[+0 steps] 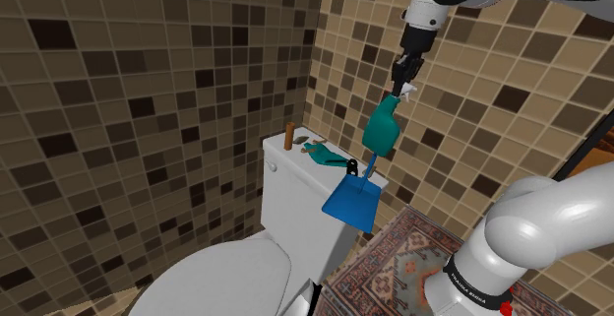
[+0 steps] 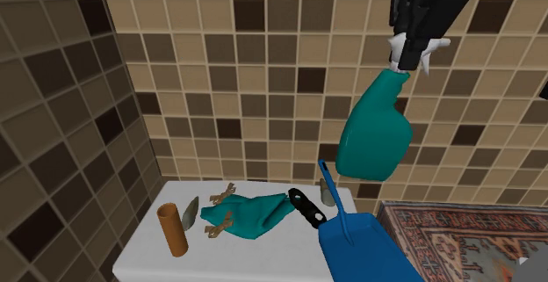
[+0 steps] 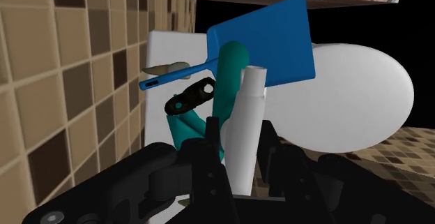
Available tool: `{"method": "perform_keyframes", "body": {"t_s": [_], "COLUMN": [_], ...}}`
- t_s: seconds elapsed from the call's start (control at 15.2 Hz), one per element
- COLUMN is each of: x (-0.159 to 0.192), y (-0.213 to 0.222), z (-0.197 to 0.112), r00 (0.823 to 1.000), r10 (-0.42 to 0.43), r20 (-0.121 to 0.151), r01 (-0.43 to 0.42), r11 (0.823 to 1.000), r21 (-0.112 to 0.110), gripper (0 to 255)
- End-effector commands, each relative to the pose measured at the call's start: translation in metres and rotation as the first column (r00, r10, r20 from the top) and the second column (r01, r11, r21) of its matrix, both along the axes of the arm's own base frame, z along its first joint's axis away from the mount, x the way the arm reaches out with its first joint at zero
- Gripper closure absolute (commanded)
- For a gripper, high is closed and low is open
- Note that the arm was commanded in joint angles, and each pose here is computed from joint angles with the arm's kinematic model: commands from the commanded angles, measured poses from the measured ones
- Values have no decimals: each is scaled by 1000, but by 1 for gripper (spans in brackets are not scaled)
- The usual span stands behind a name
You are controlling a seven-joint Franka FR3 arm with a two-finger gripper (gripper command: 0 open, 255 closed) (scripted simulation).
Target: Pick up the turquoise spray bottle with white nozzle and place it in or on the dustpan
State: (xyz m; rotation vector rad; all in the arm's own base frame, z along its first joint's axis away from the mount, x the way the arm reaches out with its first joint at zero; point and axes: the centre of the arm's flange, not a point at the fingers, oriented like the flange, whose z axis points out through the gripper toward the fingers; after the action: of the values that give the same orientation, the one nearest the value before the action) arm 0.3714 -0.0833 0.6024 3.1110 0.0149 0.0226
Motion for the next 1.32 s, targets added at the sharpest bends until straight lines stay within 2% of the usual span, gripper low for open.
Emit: {"method": "perform_keyframes", "body": {"t_s": [0.0,0.92,1.25], "x": [0,0,0], "y": [0,0,0], "z": [-9,-83,-83], "r00": [1000,1000,1000], "r10": [0,0,0], "r20": [1,1,1], "r01": [0,0,0], "r11": [1000,1000,1000], "r21": [0,0,0], "gripper": [255,255,255]}}
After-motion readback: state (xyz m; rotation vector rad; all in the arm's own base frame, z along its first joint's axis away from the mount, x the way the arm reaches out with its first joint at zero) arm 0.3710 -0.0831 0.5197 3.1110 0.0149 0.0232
